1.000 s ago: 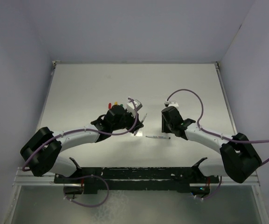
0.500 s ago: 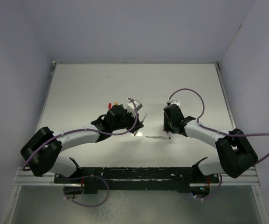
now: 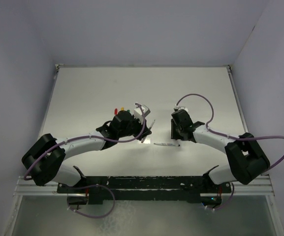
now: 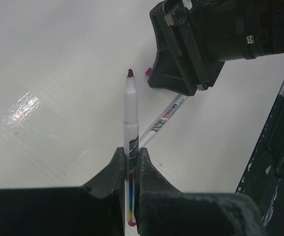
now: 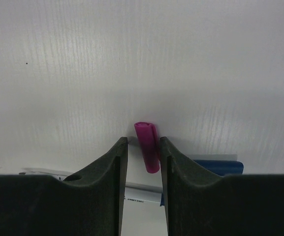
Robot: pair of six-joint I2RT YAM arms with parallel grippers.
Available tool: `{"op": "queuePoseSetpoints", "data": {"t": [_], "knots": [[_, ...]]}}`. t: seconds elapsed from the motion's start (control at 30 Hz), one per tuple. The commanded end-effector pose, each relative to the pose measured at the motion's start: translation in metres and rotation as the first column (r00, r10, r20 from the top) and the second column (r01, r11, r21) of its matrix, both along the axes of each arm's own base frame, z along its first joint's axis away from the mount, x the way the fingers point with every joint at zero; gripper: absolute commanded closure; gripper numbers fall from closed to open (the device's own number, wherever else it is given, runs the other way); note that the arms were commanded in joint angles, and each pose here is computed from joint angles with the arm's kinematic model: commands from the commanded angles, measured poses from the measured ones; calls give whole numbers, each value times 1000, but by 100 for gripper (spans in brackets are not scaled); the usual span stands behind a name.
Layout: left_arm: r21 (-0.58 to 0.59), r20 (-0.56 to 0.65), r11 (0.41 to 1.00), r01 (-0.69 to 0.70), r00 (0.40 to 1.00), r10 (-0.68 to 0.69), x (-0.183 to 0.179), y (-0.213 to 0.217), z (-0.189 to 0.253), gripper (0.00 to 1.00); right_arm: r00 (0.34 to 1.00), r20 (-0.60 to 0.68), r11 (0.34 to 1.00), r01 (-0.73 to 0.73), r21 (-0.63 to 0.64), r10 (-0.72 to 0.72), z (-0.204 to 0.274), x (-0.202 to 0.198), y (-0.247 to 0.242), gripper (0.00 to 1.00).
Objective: Insert the pens into the pen caps
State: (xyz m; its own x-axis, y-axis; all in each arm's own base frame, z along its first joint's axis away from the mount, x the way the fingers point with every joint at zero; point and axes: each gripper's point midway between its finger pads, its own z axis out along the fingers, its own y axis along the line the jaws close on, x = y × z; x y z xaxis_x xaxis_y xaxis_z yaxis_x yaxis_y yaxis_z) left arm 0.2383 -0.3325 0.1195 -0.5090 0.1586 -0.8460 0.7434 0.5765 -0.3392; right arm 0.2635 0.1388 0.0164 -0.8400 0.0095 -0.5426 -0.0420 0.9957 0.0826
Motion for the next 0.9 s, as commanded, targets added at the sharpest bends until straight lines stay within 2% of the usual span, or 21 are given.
{"op": "queuePoseSetpoints", "data": {"t": [0.0,0.1,0.17,0.3,0.5,0.7,0.87], "knots": [[-40,42,999,-4,999,6,8,-5,16,100,999,-36,1000,14,10,-13,0,-1,3,65],[-35,42,999,-4,999,5,8,-5,14,100,998,-54,1000,14,4,-14,-5,-2,4,67],[-33,43,999,-2,999,3,8,-5,15,100,997,-73,1000,13,-1,-13,-8,-3,4,74],[-32,51,999,-7,999,9,10,-5,17,100,995,-99,1000,8,-6,-8,-11,-7,4,100],[-25,52,1000,-12,999,14,11,-5,16,100,998,-71,1000,-3,6,3,-4,-1,7,100],[-5,68,999,-45,997,46,18,-1,16,100,984,176,994,21,110,-41,51,45,23,100],[-36,98,998,-60,993,64,22,-2,31,100,913,402,968,-32,248,-73,115,74,41,100]]}}
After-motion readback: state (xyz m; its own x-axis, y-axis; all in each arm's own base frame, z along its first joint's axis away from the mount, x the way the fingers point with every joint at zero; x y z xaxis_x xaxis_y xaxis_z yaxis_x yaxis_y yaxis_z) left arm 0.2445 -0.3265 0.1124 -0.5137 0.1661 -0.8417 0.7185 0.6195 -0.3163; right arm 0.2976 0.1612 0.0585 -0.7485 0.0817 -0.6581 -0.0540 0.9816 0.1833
